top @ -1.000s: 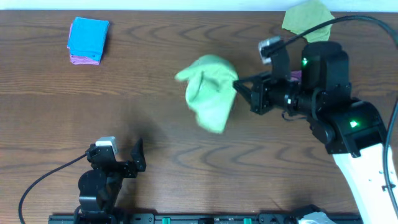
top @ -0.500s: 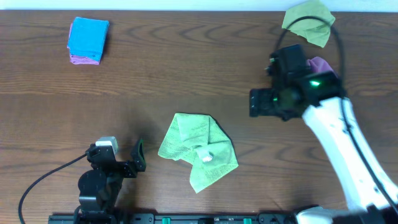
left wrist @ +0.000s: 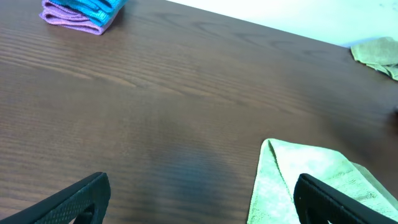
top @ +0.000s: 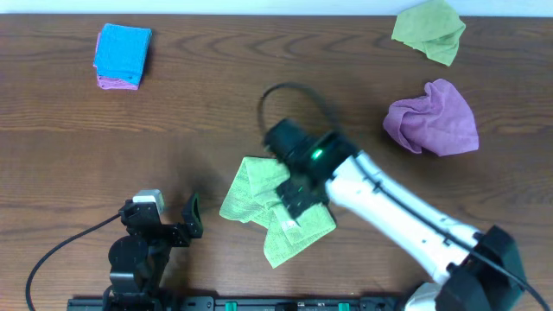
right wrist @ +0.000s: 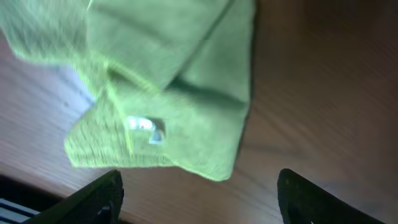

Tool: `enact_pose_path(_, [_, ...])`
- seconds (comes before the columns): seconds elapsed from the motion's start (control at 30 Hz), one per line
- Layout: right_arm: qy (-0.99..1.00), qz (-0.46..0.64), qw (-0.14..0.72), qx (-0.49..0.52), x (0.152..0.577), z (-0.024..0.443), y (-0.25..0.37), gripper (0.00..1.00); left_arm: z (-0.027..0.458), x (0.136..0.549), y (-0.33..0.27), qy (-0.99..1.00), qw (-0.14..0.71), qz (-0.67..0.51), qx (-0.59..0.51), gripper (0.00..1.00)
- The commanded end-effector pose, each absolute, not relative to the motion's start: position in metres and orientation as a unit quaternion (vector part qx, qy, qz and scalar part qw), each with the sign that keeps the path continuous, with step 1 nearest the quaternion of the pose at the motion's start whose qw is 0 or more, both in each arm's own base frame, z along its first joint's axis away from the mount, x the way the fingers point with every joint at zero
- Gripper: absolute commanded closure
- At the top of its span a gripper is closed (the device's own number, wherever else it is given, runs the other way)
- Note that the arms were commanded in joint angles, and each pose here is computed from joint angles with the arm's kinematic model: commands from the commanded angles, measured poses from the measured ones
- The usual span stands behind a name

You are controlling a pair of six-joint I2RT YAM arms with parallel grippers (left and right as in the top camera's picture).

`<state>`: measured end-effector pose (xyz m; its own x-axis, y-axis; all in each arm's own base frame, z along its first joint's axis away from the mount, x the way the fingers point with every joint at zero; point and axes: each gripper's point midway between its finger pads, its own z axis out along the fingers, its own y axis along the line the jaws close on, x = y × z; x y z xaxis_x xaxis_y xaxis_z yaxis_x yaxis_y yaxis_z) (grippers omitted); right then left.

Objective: Fold the cloth
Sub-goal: 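Lift the green cloth with the right gripper and carry it to table center, then drag the green cloth with the right gripper to spread it flat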

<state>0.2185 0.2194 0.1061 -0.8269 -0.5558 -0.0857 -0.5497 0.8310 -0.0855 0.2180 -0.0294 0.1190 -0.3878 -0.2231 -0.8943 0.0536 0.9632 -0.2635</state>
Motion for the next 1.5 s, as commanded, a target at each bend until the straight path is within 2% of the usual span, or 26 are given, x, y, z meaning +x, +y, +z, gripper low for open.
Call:
enact_pose_path(0.0, [0.945, -0.101, 0.086, -0.298, 0.209, 0.098, 0.214, 0.21, 0.11, 0.218, -0.028, 0.828, 0.545, -0.122, -0.054, 0.05])
enact_pose_path(0.13, [0.933, -0.11, 0.113, -0.325, 0.196, 0.081, 0.227, 0.22, 0.11, 0.218, -0.028, 0.828, 0.545, -0.122, -0.054, 0.05])
enact_pose_path(0.17, [0.929, -0.111, 0.123, -0.33, 0.195, 0.076, 0.23, 0.24, 0.11, 0.218, -0.028, 0.828, 0.545, -0.122, -0.054, 0.05])
enact_pose_path(0.27, [0.929, -0.097, 0.132, -0.331, 0.194, 0.064, 0.236, 0.41, 0.11, 0.218, -0.028, 0.828, 0.545, -0.122, -0.054, 0.05])
enact_pose_path(0.43, [0.933, -0.054, 0.106, -0.341, 0.177, 0.041, 0.242, 0.49, 0.11, 0.218, -0.028, 0.828, 0.545, -0.122, -0.054, 0.05])
enact_pose_path(0.8, [0.932, -0.035, 0.097, -0.348, 0.165, 0.018, 0.241, 0.39, 0.11, 0.218, -0.028, 0.828, 0.545, -0.122, -0.054, 0.05])
enact_pose_path(1.03, [0.931, -0.022, 0.112, -0.347, 0.168, 0.012, 0.246, 0.41, 0.11, 0.218, -0.028, 0.828, 0.545, -0.122, -0.054, 0.05])
enact_pose_path(1.2, [0.93, -0.03, 0.122, -0.345, 0.172, 0.013, 0.245, 0.48, 0.11, 0.218, -0.028, 0.828, 0.545, -0.122, -0.054, 0.05])
enact_pose_path(1.4, [0.93, -0.045, 0.108, -0.348, 0.168, 0.011, 0.236, 0.48, 0.11, 0.218, -0.028, 0.828, 0.545, -0.122, -0.054, 0.05])
enact_pose_path(1.47, [0.93, -0.045, 0.107, -0.348, 0.167, 0.011, 0.235, 0.46, 0.11, 0.218, -0.028, 0.828, 0.545, -0.122, -0.054, 0.05])
